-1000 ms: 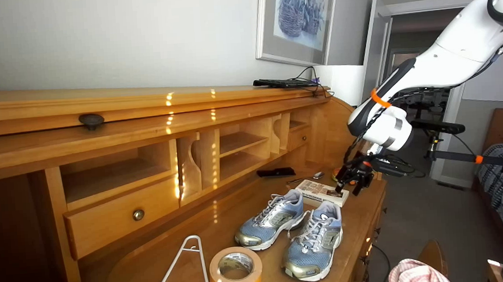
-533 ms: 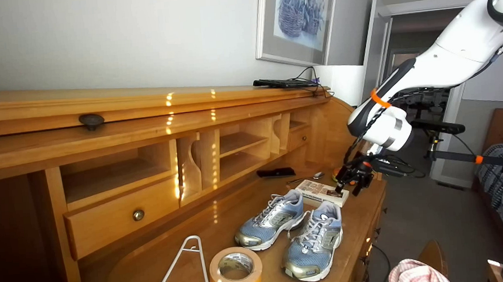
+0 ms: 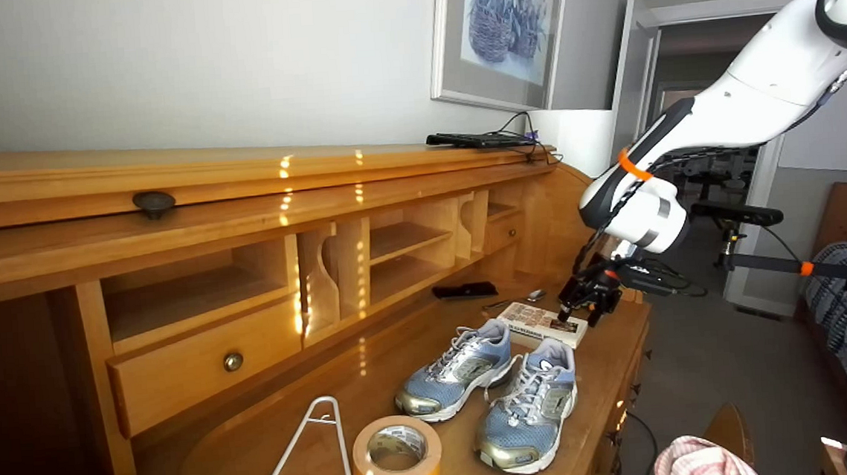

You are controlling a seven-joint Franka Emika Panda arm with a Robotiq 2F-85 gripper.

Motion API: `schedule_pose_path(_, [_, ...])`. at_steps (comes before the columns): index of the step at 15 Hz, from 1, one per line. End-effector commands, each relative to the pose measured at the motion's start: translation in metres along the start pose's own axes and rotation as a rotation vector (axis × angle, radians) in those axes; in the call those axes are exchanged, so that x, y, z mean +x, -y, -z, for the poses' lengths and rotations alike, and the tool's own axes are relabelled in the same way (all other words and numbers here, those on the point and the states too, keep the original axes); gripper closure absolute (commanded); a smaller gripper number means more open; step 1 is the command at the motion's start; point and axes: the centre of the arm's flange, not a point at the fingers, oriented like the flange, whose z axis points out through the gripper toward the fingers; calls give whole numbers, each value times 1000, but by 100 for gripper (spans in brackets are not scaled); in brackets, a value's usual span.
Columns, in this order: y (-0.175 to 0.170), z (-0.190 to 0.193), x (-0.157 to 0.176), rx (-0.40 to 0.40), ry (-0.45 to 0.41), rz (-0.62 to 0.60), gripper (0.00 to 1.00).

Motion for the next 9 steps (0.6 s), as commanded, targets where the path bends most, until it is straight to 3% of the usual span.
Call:
schedule_pose_path(1, [0,-9,6,-24,-3,17,0])
schedule_pose_path(9, [-3,-18,7,-43,27,41,0])
